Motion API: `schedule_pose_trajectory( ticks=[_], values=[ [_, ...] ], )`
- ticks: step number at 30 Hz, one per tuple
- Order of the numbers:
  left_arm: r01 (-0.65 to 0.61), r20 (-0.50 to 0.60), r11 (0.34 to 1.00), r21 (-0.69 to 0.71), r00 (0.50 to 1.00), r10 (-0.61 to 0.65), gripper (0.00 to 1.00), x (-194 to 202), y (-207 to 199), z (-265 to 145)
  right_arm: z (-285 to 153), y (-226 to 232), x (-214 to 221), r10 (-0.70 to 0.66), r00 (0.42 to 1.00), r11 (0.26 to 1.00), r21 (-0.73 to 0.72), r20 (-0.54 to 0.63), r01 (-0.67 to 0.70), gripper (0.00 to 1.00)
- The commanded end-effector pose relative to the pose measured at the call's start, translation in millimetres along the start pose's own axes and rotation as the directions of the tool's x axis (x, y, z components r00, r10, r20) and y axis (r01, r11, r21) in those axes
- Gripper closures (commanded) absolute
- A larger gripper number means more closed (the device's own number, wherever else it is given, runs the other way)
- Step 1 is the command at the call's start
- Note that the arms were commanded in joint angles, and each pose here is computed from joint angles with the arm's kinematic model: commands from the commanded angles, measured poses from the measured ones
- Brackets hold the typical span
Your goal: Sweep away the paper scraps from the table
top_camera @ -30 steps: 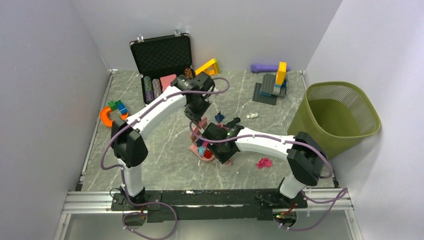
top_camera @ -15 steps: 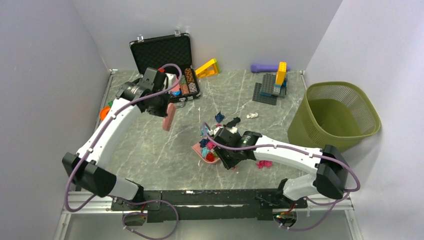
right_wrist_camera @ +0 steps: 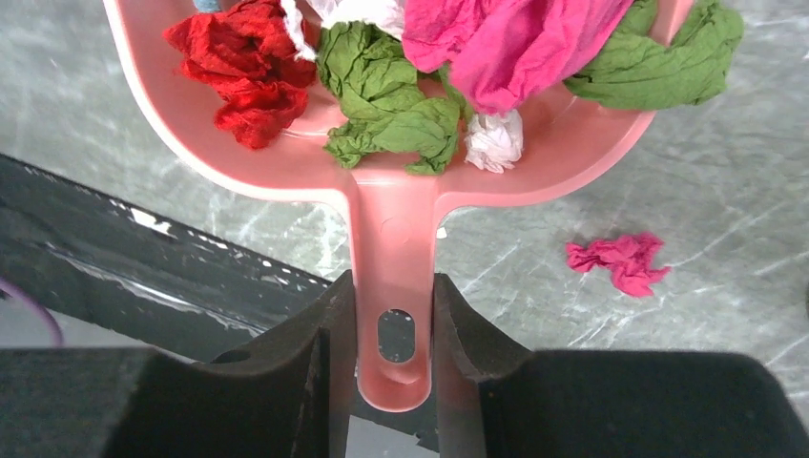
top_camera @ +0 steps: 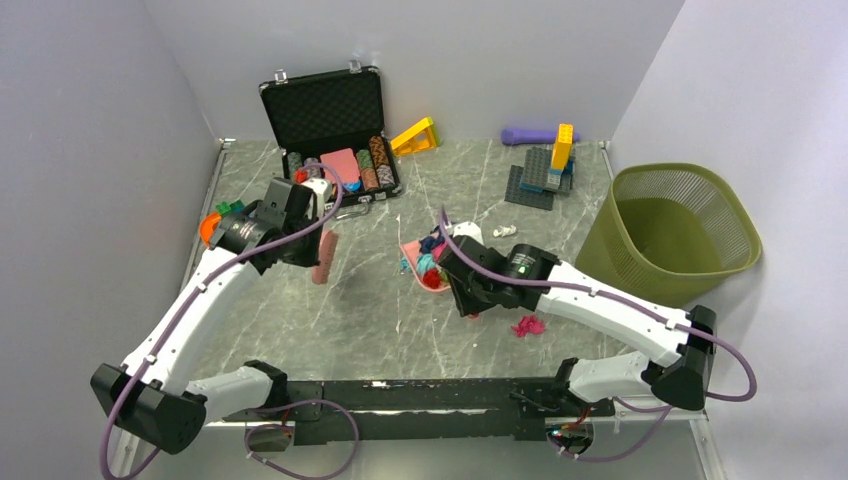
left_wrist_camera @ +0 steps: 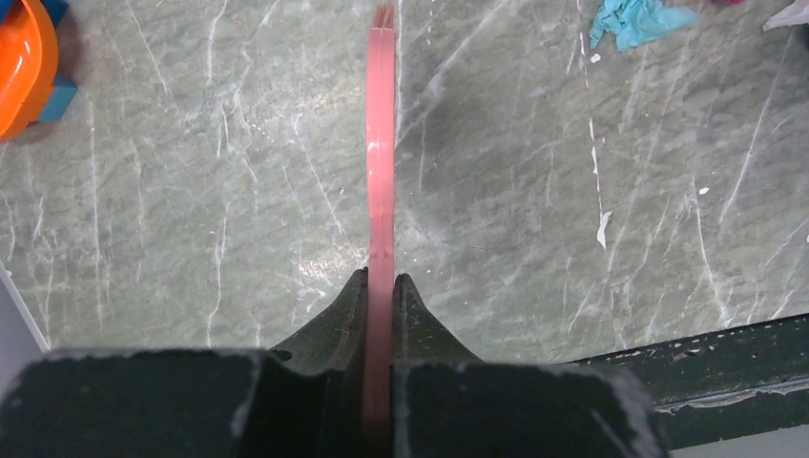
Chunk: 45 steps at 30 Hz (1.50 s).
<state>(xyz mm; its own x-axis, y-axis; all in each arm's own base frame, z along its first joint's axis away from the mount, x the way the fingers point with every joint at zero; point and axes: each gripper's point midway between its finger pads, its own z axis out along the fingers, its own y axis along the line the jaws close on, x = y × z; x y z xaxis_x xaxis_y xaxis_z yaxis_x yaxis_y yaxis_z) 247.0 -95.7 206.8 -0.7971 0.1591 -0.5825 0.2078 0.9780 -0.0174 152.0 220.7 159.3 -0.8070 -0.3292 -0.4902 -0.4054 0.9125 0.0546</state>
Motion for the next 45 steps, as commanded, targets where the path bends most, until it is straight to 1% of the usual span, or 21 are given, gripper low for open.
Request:
schedule_pose_trajectory(
  ticks=[1,5,8,14,18,21,32,35,40,43,44,45],
  values=[
    [0.019,0.072,1.000,0.024,0.997,-0.021,1.00,-7,-3,-1,-44,-18,-30,0.115,0.986,0.990,0.068,0.117,-0.123,1.00],
    [0.020,0.051,0.999,0.039,0.998,-0.022,1.00,2,-5,3,-75,-24,-47,0.201,0.965,0.977,0.035,0.168,-0.209,1.00],
    [0.022,0.046,0.997,0.070,0.999,-0.026,1.00,7,-10,6,-91,-39,-55,0.282,0.942,0.954,0.048,0.181,-0.295,1.00],
    [0.023,0.037,0.991,0.129,0.999,-0.028,1.00,16,-20,15,-114,-67,-65,0.392,0.898,0.904,0.095,0.201,-0.417,1.00],
    [0.022,0.005,0.987,0.159,1.000,-0.024,1.00,23,-26,23,-129,-88,-74,0.448,0.859,0.866,0.119,0.249,-0.486,1.00],
    [0.023,-0.003,0.984,0.177,1.000,-0.023,1.00,26,-30,26,-142,-111,-82,0.488,0.819,0.822,0.158,0.301,-0.547,1.00],
    [0.020,0.042,0.982,0.190,0.999,-0.029,1.00,32,-29,27,-184,-170,-119,0.584,0.695,0.727,0.111,0.420,-0.678,1.00],
    [0.022,0.047,0.981,0.191,0.998,-0.031,1.00,35,-29,30,-195,-184,-130,0.608,0.647,0.696,0.085,0.460,-0.713,1.00],
    [0.019,0.049,0.980,0.196,0.998,-0.029,1.00,37,-30,34,-203,-199,-152,0.670,0.545,0.645,-0.030,0.504,-0.764,1.00],
    [0.020,0.051,0.980,0.196,0.998,-0.030,1.00,39,-30,34,-206,-211,-166,0.711,0.459,0.606,-0.133,0.533,-0.784,1.00],
    [0.021,0.051,0.980,0.196,0.998,-0.032,1.00,40,-30,34,-205,-211,-170,0.732,0.437,0.596,-0.181,0.523,-0.782,1.00],
    [0.021,0.052,0.980,0.196,0.998,-0.032,1.00,40,-30,34,-206,-217,-172,0.747,0.403,0.575,-0.211,0.529,-0.790,1.00]
  ],
)
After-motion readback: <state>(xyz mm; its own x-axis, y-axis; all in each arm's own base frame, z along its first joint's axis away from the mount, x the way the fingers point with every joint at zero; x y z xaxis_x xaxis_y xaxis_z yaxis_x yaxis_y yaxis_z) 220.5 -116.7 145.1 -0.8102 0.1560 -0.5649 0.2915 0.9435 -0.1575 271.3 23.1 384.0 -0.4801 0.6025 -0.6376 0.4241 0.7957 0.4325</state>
